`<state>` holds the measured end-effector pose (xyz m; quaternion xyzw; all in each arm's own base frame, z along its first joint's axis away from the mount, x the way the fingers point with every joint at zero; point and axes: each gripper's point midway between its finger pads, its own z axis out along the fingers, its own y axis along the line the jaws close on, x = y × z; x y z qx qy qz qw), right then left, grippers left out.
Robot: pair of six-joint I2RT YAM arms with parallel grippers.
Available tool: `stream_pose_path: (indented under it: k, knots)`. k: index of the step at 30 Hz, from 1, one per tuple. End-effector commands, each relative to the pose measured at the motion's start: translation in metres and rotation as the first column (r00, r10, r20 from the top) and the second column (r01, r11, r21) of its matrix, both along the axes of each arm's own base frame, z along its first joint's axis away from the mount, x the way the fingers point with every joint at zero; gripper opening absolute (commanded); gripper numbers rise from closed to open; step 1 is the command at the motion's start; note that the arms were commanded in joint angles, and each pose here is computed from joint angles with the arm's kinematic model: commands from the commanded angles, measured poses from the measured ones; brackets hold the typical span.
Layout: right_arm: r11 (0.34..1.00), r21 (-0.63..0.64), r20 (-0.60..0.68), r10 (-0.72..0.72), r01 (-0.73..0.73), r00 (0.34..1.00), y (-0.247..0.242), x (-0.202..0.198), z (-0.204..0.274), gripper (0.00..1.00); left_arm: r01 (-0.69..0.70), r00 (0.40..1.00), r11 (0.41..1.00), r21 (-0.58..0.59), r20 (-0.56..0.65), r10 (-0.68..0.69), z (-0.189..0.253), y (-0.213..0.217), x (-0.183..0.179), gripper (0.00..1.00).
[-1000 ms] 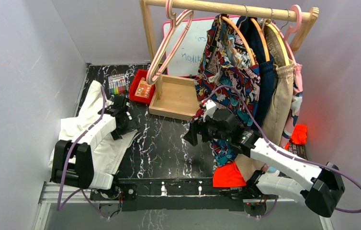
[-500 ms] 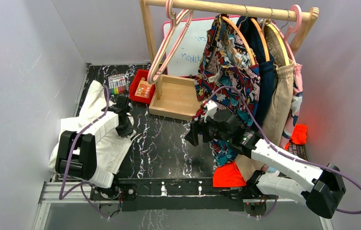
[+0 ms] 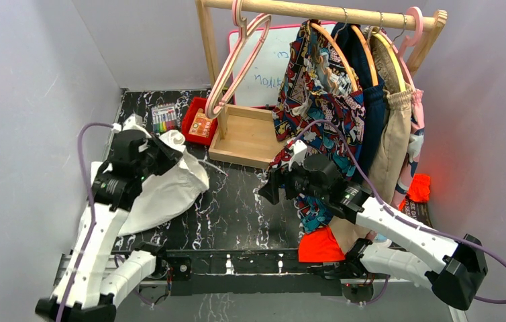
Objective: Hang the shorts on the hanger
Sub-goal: Adjust the shorts at the center of the board.
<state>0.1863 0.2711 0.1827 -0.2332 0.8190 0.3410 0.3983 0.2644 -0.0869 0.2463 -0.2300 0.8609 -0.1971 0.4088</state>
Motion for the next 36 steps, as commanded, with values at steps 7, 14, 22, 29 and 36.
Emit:
stream_pose_path:
  k: [7, 14, 22, 29, 36]
  knots:
    - [0.978, 0.201, 0.036, 0.058, -0.064, 0.998, 0.027, -0.003, 0.053, 0.98, 0.237, 0.970, 0.904, -0.356, 0.138, -0.199, 0.073, -0.056, -0.057, 0.00]
    - [0.974, 0.212, -0.018, 0.083, -0.077, 0.996, 0.033, -0.009, 0.037, 0.98, 0.167, 0.983, 0.917, -0.363, -0.010, -0.183, -0.005, -0.054, -0.061, 0.00]
    - [0.976, 0.171, -0.121, 0.159, -0.138, 0.980, 0.062, -0.024, 0.009, 0.97, 0.142, 0.989, 0.942, -0.303, 0.002, -0.149, -0.010, -0.044, -0.055, 0.00]
    - [0.989, 0.138, -0.249, 0.091, -0.057, 0.964, 0.097, -0.036, -0.027, 0.91, 0.104, 0.994, 0.963, -0.249, 0.001, -0.108, -0.015, -0.031, -0.057, 0.00]
    - [0.984, 0.172, -0.408, 0.023, 0.052, 0.913, 0.112, -0.036, -0.051, 0.75, 0.093, 0.995, 0.963, -0.251, -0.009, -0.099, -0.023, -0.029, -0.062, 0.00]
